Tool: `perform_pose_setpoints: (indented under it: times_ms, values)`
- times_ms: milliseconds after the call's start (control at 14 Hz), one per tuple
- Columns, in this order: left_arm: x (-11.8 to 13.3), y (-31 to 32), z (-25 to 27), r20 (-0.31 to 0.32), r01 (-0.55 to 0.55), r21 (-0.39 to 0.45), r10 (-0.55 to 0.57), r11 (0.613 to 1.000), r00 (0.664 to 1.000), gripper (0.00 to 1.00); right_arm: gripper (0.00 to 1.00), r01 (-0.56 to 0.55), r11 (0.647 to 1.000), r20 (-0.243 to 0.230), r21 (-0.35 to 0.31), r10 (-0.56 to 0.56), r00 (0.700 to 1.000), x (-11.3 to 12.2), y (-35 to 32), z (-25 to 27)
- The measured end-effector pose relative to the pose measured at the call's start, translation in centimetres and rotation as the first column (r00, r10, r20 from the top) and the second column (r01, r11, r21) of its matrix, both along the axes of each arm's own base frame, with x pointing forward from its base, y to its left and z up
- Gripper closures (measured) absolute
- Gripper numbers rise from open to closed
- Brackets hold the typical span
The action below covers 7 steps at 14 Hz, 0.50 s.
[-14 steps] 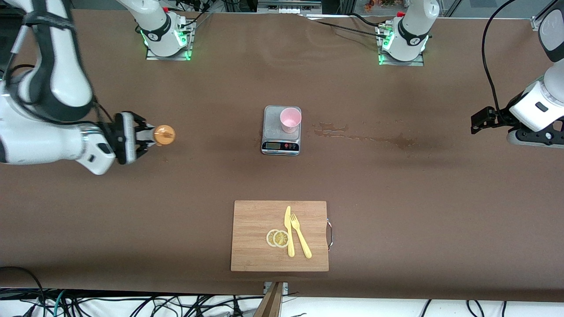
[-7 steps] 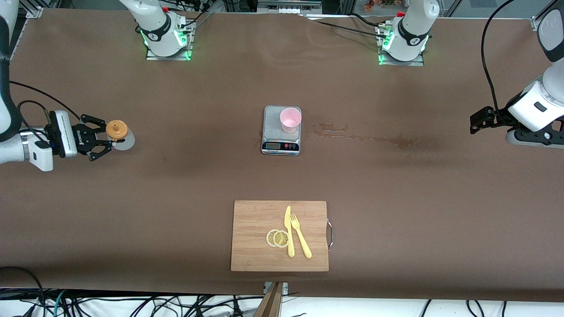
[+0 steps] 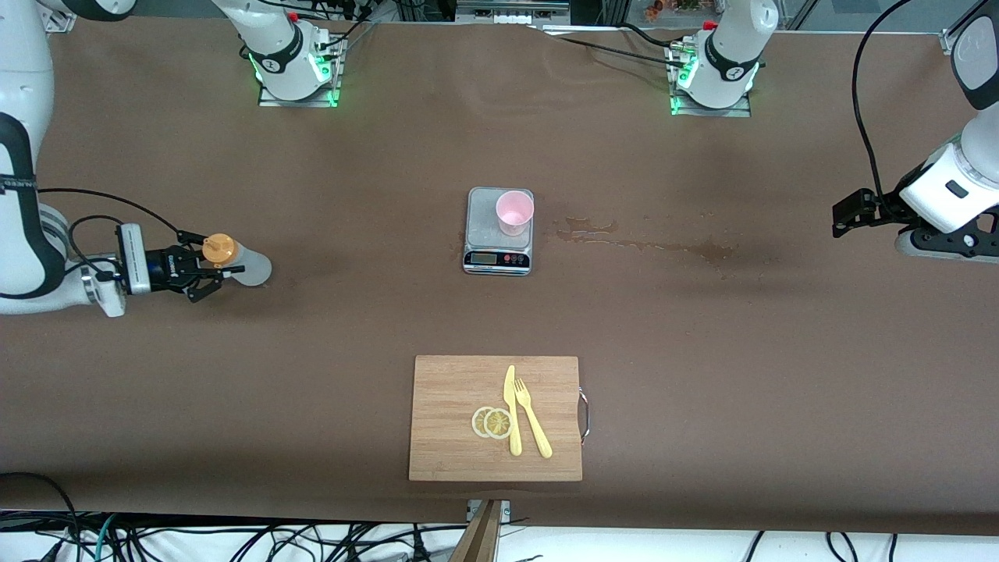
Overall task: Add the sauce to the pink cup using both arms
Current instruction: 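Set the bottle down upright and open the right gripper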
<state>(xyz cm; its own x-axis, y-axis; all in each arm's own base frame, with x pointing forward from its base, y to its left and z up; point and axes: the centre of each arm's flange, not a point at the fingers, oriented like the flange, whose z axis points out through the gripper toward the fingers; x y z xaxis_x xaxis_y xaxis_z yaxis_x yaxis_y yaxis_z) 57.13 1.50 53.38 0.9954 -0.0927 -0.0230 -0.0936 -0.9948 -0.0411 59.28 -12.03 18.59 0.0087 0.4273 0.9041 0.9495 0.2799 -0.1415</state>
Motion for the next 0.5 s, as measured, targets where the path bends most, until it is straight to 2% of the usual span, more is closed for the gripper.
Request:
perform_pose_setpoints:
  times_ms: [358,501]
  values:
    - [0.0,-0.7,0.0,0.002,0.012,0.000,-0.012,1.000,1.000,0.00,0.63,0.019,0.997,-0.006,0.072,-0.019,1.000,-0.7,0.4,-5.2]
    - [0.0,-0.7,0.0,0.002,0.012,0.000,-0.012,1.000,1.000,0.00,0.48,0.032,0.997,-0.008,0.076,-0.032,0.999,-0.8,-0.1,-6.1]
